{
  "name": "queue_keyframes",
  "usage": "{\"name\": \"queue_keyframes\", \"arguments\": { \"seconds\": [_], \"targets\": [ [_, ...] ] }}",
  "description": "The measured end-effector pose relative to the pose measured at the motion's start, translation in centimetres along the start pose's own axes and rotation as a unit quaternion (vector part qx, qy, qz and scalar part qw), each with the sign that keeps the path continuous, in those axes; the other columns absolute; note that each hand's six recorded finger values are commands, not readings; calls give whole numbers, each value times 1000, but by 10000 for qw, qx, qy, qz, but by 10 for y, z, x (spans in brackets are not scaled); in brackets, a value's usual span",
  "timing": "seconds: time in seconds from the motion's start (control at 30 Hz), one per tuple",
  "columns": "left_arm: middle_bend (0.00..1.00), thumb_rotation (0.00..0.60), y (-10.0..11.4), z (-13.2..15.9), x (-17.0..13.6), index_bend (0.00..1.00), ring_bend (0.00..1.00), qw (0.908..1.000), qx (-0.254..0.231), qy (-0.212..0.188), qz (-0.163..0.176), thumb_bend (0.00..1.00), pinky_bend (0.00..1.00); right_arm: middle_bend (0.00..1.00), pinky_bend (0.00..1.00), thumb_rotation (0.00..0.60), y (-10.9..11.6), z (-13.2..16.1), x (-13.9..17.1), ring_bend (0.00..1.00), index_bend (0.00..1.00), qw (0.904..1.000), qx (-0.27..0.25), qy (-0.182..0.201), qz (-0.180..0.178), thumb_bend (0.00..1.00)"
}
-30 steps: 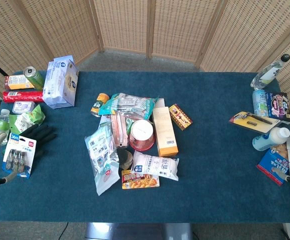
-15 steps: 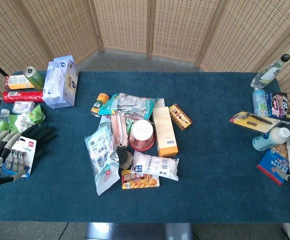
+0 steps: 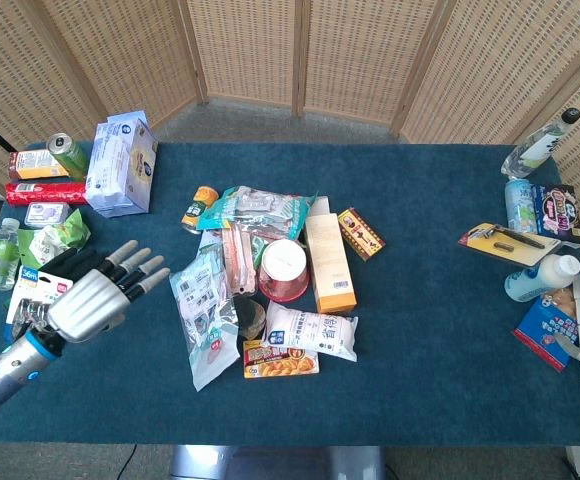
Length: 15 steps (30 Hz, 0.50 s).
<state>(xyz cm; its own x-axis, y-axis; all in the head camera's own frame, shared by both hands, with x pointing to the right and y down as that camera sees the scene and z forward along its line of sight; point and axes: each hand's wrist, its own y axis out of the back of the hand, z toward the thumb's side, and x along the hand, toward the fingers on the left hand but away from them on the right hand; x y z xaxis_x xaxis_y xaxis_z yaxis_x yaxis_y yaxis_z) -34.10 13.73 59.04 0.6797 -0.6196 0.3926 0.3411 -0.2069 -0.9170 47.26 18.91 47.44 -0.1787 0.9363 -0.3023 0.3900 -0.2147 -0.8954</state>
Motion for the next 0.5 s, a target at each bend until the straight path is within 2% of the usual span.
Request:
{"name": "queue_keyframes", "arguments": {
  "seconds": [0.1, 0.23, 0.37, 0.5],
  "targets": [
    [0, 600, -7, 17, 23, 0, 0, 9984, 407, -378, -48, 0, 0, 0, 0, 600, 1, -1, 0, 0, 0, 10000, -31, 1, -8, 0],
    [0, 600, -16, 42, 55, 0, 0, 9957, 616, -676, -106, 1, 0, 0, 0, 600, 4, -1, 0, 0, 0, 10000, -81, 7, -22, 0],
    [0, 600, -21, 62, 78, 0, 0, 9926, 833, -878, -142, 1, 0, 0, 0, 600, 8, -3, 0, 0, 0, 9999, -134, 1, -69, 0],
    [0, 600, -24, 75, 96, 0, 0, 9915, 958, -884, -45, 0, 0, 0, 0, 600, 13, -6, 0, 0, 0, 9997, -204, -16, -124, 0]
  ]
}}
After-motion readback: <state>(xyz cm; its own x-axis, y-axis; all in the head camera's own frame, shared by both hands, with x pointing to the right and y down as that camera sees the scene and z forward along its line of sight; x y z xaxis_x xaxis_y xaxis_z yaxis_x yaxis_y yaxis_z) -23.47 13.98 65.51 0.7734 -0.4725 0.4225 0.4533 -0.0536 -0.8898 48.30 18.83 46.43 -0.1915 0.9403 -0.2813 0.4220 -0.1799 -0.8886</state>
